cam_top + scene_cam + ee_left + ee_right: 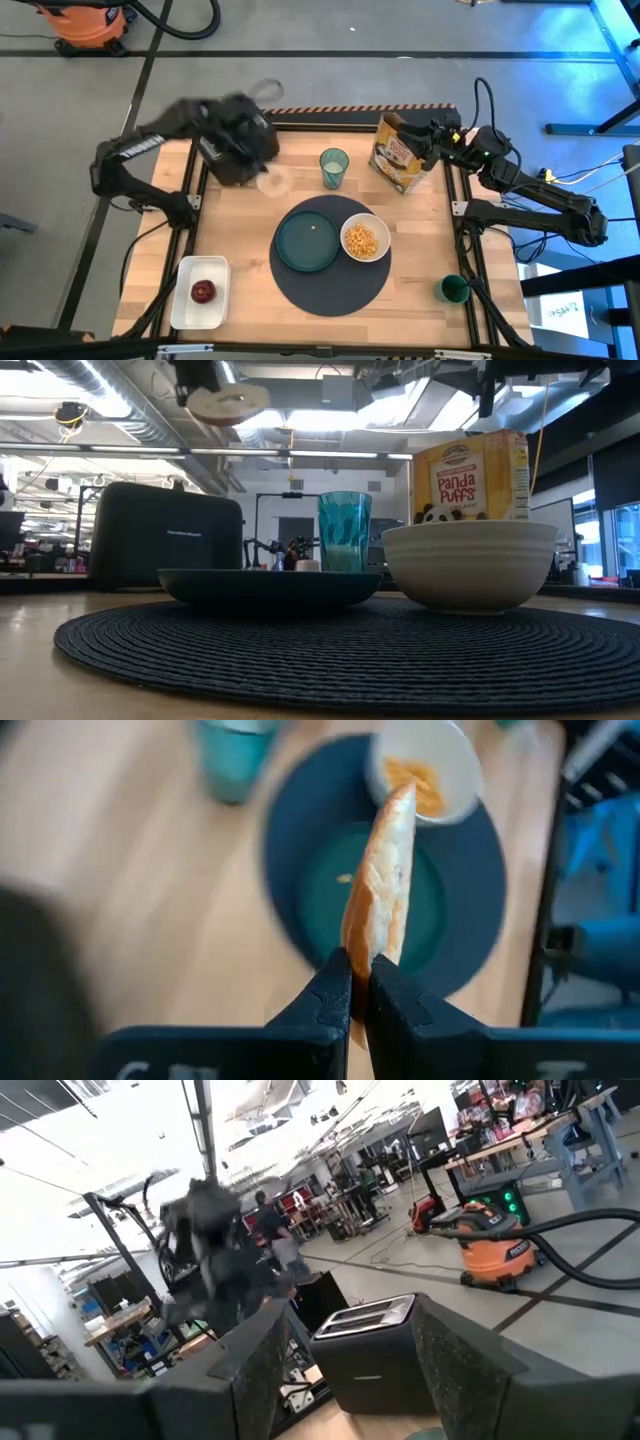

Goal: Arrange a breakfast setting
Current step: Put the bagel on the green plate

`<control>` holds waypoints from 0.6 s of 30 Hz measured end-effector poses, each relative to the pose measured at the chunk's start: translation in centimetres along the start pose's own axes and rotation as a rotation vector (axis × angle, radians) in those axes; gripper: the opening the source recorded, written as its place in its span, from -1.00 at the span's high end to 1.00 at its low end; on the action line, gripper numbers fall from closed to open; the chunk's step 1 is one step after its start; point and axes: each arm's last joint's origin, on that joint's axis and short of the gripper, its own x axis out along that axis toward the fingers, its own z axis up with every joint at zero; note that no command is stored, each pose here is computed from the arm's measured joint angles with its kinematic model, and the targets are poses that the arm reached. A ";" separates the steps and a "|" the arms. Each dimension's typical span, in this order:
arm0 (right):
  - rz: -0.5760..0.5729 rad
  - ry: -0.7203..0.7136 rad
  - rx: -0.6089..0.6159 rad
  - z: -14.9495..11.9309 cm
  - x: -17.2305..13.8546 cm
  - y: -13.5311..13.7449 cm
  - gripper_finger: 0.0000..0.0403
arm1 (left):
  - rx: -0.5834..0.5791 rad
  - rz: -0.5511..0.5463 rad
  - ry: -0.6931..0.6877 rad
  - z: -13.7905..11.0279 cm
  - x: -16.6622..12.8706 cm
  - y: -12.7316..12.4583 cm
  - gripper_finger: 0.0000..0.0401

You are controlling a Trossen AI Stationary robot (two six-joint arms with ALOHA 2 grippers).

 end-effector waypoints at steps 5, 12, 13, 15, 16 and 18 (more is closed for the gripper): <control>0.000 0.000 0.021 0.0 0.0 0.0 -0.03 | 0.055 -0.095 -0.044 -0.9 7.2 -2.1 0.95; 0.020 0.009 0.047 0.0 0.0 0.1 -0.03 | -0.059 -0.021 -0.041 -3.2 13.6 -1.8 0.95; 0.025 0.011 0.048 0.0 0.0 0.1 -0.03 | -0.066 -0.023 -0.040 -3.5 14.2 -1.7 0.95; 0.027 0.011 0.052 0.0 0.0 0.1 -0.03 | -0.081 -0.038 -0.052 -3.9 15.4 -1.7 0.95; 0.032 0.013 0.055 0.0 -0.1 0.1 -0.03 | -0.083 -0.048 -0.063 -4.1 15.9 -1.7 0.95; 0.036 0.012 0.056 0.1 -0.1 0.2 -0.03 | -0.073 -0.061 -0.068 -4.6 17.0 -1.9 0.95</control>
